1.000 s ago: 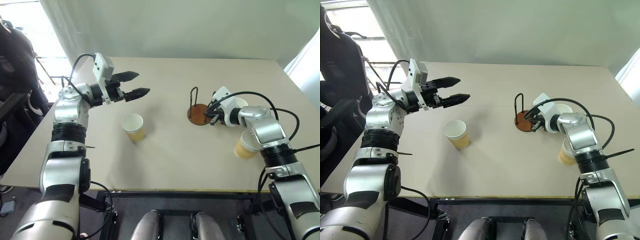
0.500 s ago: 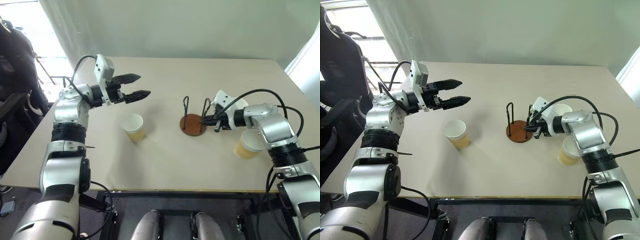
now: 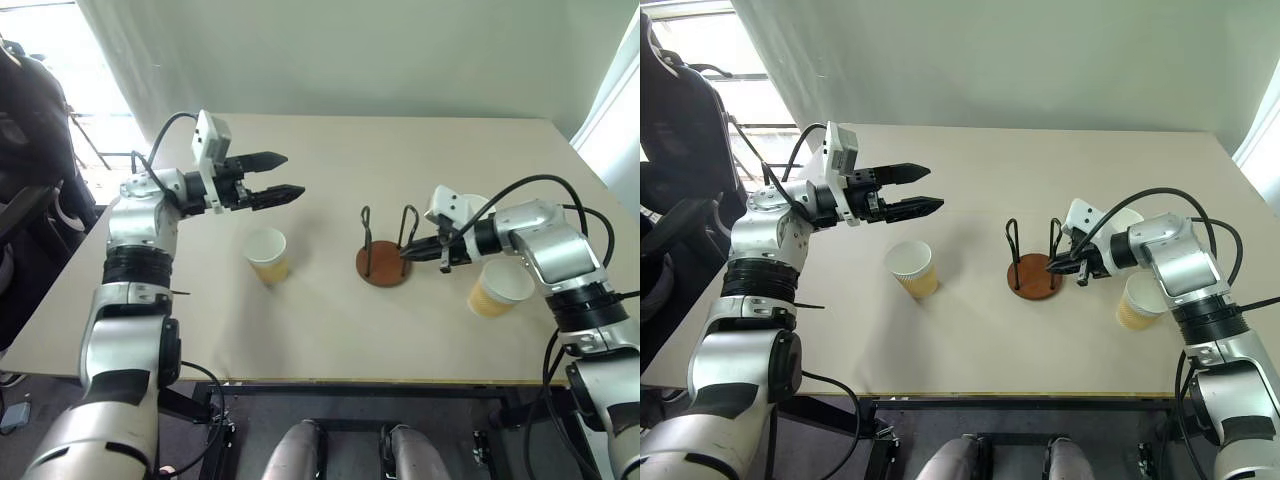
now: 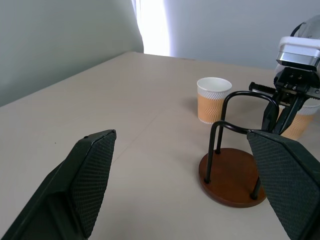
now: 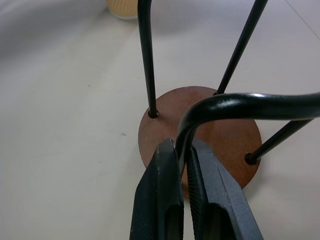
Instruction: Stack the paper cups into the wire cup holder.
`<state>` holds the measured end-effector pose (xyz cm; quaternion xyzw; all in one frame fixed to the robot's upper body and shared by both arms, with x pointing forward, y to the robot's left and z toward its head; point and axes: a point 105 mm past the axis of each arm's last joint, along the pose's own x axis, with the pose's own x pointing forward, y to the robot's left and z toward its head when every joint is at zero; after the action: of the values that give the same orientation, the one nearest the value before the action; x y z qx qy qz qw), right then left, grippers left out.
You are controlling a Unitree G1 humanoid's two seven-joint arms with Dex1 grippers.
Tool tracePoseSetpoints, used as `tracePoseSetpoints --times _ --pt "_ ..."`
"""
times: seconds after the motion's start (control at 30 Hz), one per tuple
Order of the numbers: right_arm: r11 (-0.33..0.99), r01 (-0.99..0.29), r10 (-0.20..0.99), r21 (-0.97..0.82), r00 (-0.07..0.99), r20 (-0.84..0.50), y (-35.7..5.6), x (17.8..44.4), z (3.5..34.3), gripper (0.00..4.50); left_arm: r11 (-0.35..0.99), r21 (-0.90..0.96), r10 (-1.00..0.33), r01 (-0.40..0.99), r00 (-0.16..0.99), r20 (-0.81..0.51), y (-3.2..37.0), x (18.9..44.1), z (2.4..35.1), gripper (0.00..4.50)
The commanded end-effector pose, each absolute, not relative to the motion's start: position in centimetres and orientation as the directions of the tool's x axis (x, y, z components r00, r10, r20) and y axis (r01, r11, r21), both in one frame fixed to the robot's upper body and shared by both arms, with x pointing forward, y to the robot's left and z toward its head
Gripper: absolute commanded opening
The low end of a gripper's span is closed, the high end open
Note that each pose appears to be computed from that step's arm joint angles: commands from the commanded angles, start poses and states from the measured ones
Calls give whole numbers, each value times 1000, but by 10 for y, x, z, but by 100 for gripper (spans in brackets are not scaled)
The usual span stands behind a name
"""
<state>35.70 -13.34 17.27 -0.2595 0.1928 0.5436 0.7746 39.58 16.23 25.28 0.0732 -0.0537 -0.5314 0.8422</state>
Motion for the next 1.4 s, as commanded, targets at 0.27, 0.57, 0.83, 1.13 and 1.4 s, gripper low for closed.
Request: tracePoseSetpoints --times 0.27,0.57,0.83,1.13,1.4 --pt "196 -943 736 -270 323 -594 -128 363 188 3 420 264 -902 868 431 15 165 392 268 450" --pt "176 -945 727 -277 314 -610 -128 366 187 3 427 273 -898 862 439 17 167 392 268 450" --pt "162 -946 707 -281 310 -636 -132 365 181 3 428 268 -898 863 440 18 167 393 267 450" --pt "170 -942 692 -288 322 -646 -135 368 179 285 431 266 -896 862 443 17 167 394 267 450" --pt "182 -933 675 -309 347 -651 -139 370 181 447 431 266 -896 862 443 18 166 394 267 450"
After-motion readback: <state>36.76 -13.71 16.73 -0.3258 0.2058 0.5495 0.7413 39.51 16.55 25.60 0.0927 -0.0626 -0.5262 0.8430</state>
